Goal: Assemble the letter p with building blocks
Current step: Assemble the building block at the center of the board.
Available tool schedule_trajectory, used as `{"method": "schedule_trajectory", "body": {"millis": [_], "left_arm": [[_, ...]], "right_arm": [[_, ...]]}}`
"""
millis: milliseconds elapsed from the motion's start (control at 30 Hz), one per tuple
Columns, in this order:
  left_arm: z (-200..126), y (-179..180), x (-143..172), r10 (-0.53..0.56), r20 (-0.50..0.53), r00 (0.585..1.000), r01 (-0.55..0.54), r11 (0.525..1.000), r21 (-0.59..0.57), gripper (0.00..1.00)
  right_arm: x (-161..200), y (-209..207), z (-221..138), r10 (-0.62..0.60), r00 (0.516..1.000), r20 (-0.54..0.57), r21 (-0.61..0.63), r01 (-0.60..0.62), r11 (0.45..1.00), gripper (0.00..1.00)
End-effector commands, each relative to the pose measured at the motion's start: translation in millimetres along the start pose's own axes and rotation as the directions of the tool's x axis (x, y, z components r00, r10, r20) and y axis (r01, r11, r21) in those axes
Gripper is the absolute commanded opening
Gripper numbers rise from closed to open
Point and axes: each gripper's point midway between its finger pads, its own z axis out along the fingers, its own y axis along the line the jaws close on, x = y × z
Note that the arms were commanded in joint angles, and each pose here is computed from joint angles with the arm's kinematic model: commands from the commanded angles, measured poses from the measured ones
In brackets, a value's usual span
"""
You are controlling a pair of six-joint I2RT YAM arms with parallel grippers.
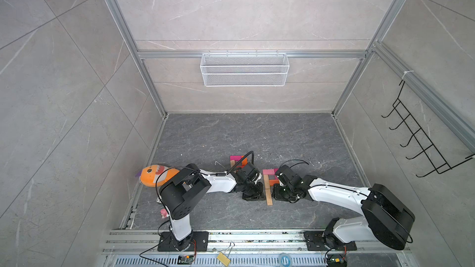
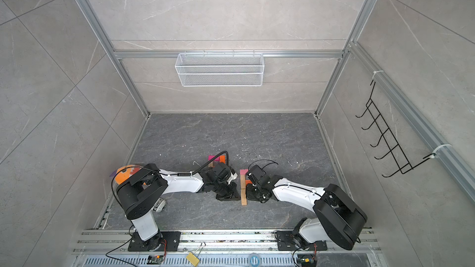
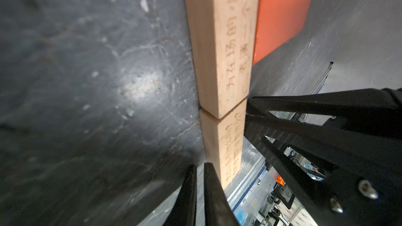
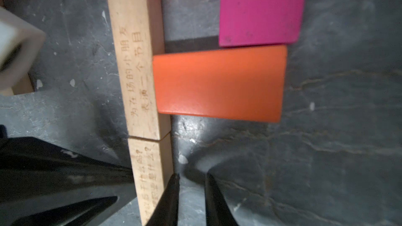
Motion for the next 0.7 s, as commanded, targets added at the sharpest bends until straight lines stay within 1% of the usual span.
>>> {"method": "schedule_trajectory", "body": {"millis": [0, 467, 667], "left_arm": [[2.3, -8.6, -5.1, 0.008, 0.004, 1.0, -0.008, 1.0, 0.018, 0.14], [3.3, -8.0, -5.1, -0.004, 0.002, 1.0, 0.004, 1.0, 0.015, 0.14], [5.1, -1.4, -4.8, -0.027, 0.004, 1.0, 0.027, 1.0, -0.012, 0.14]], "right_arm": [[14.7, -17.1, 9.2, 0.006, 0.999, -0.05, 0.05, -0.003, 0.999, 0.25], [16.8, -24.1, 10.5, 0.018, 0.999, -0.047, 0.075, -0.014, 0.997, 0.26], [17.8, -30.6, 4.0, 0.038, 0.999, -0.019, 0.088, -0.036, 0.995, 0.26]]}}
